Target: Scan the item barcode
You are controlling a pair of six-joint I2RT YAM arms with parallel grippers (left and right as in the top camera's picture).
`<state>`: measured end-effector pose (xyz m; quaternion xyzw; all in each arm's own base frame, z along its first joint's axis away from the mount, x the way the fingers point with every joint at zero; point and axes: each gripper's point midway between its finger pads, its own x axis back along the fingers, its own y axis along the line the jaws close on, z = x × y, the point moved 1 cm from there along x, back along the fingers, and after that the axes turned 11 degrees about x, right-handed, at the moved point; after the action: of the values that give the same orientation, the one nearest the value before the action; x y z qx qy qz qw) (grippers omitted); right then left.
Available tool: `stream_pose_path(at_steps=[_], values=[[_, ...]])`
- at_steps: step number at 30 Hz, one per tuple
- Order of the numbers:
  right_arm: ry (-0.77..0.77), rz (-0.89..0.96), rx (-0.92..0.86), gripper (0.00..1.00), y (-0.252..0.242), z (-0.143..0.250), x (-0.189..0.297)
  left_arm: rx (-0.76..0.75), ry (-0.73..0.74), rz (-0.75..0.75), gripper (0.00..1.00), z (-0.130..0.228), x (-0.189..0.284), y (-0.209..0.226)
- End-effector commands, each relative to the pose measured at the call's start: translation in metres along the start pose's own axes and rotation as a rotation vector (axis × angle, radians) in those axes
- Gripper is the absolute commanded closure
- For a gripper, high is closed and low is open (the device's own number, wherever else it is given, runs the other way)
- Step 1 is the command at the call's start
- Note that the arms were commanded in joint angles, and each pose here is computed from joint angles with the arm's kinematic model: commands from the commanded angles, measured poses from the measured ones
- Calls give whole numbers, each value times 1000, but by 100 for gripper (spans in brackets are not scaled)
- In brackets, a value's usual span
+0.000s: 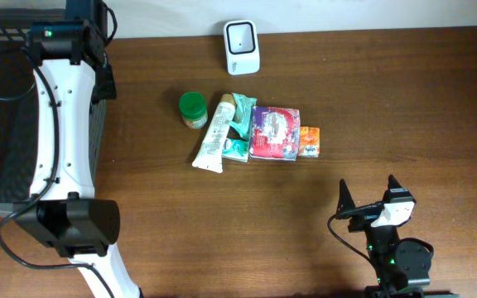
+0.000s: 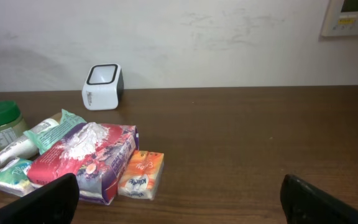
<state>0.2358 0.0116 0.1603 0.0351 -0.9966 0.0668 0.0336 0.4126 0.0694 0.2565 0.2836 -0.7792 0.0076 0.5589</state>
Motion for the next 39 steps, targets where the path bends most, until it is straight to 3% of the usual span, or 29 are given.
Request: stream_pose_path(at_steps=[1, 5, 14, 16, 18, 20, 24, 25, 31, 39], values=[[5, 7, -8, 1, -1, 3, 0, 40, 7, -40, 100, -3, -2, 24], [5, 7, -8, 2, -1, 3, 0, 112, 36, -58, 100, -6, -14, 53], [4, 7, -8, 1, -1, 3, 0, 104, -44, 73, 100, -19, 9, 19], [5, 7, -8, 2, -1, 3, 0, 118, -101, 259, 98, -28, 48, -1], [4, 7, -8, 2, -1, 3, 0, 114, -117, 436, 88, -29, 77, -21], [5, 7, -8, 1, -1, 3, 0, 79, -97, 606, 61, -22, 99, -47], [5, 7, -8, 1, -1, 3, 0, -84, -40, 612, 6, 3, 98, -82], [4, 7, -8, 1, -1, 3, 0, -106, -23, 601, 1, 9, 95, -89], [5, 7, -8, 1, -1, 3, 0, -155, 10, 456, 1, 21, 70, -92], [2, -2, -9, 1, 0, 3, 0, -37, 17, 404, 1, 8, 56, -66]])
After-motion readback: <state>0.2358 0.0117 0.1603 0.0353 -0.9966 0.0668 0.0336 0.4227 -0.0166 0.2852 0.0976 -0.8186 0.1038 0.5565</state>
